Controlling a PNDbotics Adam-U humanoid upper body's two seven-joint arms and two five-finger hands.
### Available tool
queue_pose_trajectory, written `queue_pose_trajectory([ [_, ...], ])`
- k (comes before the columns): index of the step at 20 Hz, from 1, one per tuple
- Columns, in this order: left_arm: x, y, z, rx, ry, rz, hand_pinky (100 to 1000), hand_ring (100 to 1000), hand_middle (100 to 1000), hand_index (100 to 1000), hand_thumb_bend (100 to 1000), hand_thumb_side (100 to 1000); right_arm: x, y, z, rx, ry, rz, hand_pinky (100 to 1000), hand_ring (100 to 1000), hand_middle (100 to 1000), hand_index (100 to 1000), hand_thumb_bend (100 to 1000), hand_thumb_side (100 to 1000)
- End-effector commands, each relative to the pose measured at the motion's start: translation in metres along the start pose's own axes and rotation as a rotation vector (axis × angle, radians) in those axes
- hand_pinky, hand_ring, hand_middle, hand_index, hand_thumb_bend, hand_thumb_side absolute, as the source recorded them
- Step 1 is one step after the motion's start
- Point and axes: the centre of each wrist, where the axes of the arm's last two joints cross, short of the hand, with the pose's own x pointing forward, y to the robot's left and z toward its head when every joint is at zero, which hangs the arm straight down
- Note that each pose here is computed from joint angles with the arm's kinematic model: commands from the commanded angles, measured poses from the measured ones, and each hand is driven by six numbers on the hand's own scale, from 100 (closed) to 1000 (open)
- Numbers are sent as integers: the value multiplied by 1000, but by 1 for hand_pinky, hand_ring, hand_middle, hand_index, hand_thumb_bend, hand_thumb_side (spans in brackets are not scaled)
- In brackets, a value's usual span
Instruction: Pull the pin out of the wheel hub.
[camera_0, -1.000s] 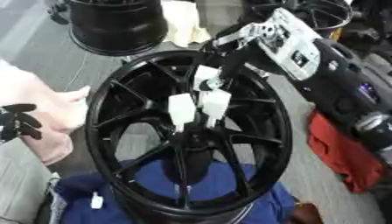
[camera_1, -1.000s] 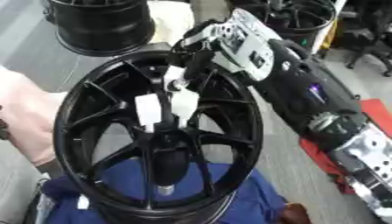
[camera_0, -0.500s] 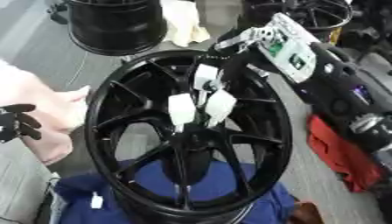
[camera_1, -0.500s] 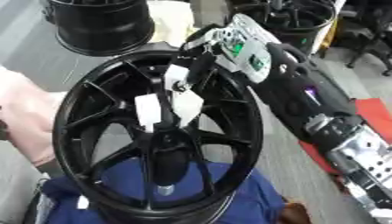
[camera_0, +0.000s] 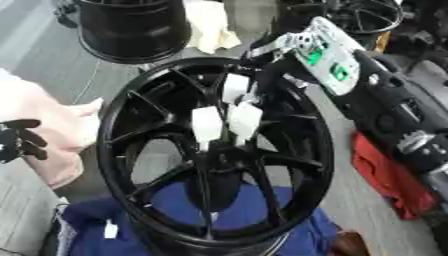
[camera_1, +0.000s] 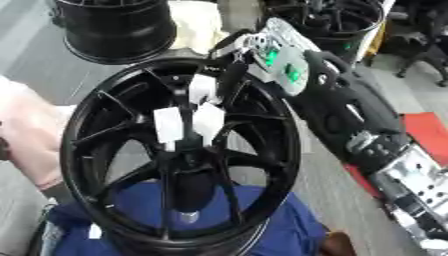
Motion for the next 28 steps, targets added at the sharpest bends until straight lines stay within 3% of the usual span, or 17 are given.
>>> queue_pose_trajectory([
  [1, 8, 6, -1, -2, -12, -33, 754, 593, 599, 862, 100, 765, 6, -20, 22, -80, 0, 26, 655, 620, 463, 560, 287, 328],
  [8, 8, 6, 0, -1, -9, -33, 755, 593, 598, 862, 100, 766, 7, -33, 45, -186, -23, -2, 644, 598, 406, 506, 263, 321],
  [9, 9, 7, 0, 0, -8, -33, 755, 593, 598, 862, 100, 765, 6, -35, 50, -203, -25, -5, 641, 594, 403, 501, 166, 366],
  [10, 9, 7, 0, 0, -7, -34, 755, 593, 598, 862, 100, 765, 5, -38, 57, -224, -27, -8, 639, 592, 397, 499, 261, 313],
  [18, 8, 9, 5, 12, 5, -34, 755, 592, 598, 862, 100, 765, -29, -52, 139, -514, 10, -67, 618, 564, 371, 482, 245, 271],
  [22, 9, 12, 9, 26, 8, -36, 755, 592, 597, 862, 100, 765, -62, -39, 180, -654, 127, -122, 609, 554, 364, 479, 226, 263],
  [26, 10, 14, 11, 42, 3, -39, 755, 592, 597, 862, 100, 765, -112, -19, 213, -747, 331, -225, 597, 546, 365, 484, 194, 287],
  [28, 11, 15, 12, 52, -2, -40, 755, 592, 597, 862, 100, 765, -138, -6, 222, -771, 430, -297, 609, 563, 417, 538, 201, 314],
])
